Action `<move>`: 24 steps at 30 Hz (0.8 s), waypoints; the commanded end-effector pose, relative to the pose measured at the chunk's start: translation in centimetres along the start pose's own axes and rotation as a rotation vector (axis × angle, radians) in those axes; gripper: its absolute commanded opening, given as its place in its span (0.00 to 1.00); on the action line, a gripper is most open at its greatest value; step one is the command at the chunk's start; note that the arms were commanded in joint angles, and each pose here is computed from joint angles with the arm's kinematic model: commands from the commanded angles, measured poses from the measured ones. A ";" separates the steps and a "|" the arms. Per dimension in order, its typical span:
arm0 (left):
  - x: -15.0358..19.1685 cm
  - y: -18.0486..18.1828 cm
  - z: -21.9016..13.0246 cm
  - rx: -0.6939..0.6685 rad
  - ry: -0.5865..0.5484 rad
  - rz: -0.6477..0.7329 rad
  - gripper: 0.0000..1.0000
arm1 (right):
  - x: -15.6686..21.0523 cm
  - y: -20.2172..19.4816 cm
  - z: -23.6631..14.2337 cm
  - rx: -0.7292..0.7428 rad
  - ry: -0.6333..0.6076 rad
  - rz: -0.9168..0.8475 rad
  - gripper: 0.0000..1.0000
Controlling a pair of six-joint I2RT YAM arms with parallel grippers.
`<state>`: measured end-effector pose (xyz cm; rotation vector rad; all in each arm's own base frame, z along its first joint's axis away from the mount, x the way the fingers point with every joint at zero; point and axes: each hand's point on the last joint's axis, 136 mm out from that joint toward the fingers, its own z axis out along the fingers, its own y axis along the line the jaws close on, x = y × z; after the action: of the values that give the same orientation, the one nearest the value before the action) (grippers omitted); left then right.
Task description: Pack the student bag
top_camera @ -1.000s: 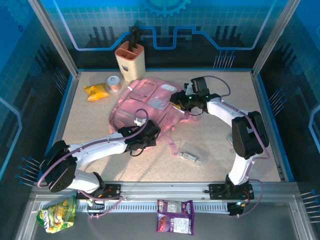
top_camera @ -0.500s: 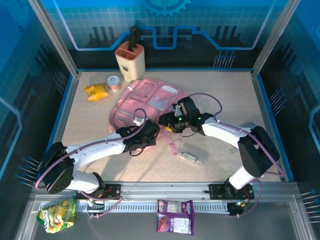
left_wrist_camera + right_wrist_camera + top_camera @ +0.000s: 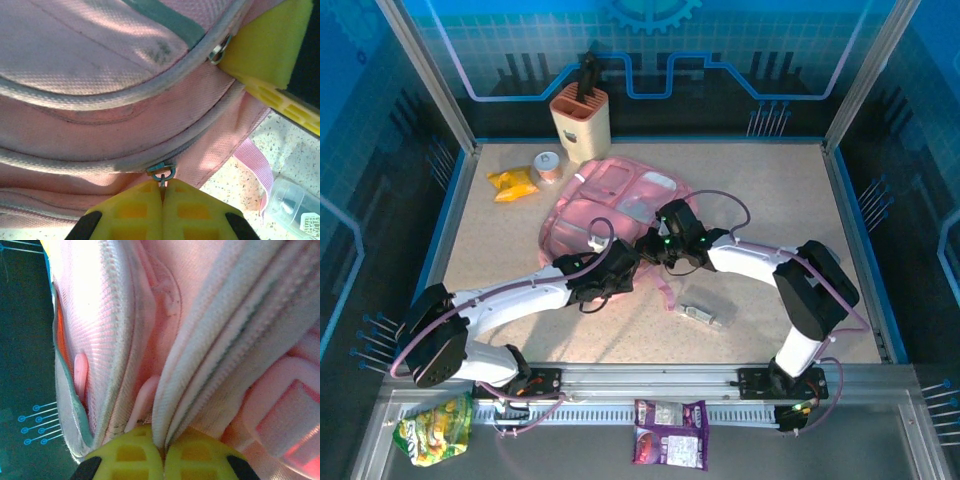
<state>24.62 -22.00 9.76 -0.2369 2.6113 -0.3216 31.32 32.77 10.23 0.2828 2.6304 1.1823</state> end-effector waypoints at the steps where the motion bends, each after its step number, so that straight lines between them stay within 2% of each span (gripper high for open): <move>1: 1.7 1.2 -1.4 -0.012 0.044 0.041 0.00 | -1.2 -0.3 -2.4 0.021 -0.053 -0.079 0.00; 6: 3.4 5.6 -2.2 -0.127 0.074 0.052 0.00 | -1.7 -1.4 -5.4 0.000 0.001 -0.110 0.00; 8: 3.9 6.5 -2.5 -0.127 0.077 0.055 0.00 | -2.3 -1.6 -6.5 -0.023 0.011 -0.121 0.00; 13: 4.7 8.9 -2.4 -0.162 0.092 0.018 0.00 | -4.6 -1.2 -6.8 -0.055 0.064 -0.145 0.00; 16: 4.8 7.7 -2.4 -0.107 0.105 0.017 0.00 | -6.8 -1.3 -6.4 -0.046 0.044 -0.145 0.00; 20: 4.7 3.5 -1.9 0.033 0.126 0.040 0.00 | -7.7 0.3 -5.8 -0.087 0.081 -0.165 0.01; 24: 4.1 0.7 -1.7 0.058 0.115 0.084 0.00 | -7.6 -0.5 -6.2 -0.022 0.085 -0.193 0.19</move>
<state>21.30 -20.39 9.30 -0.1874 2.6412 -0.3776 34.54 27.20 12.88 0.0343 2.7239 1.2548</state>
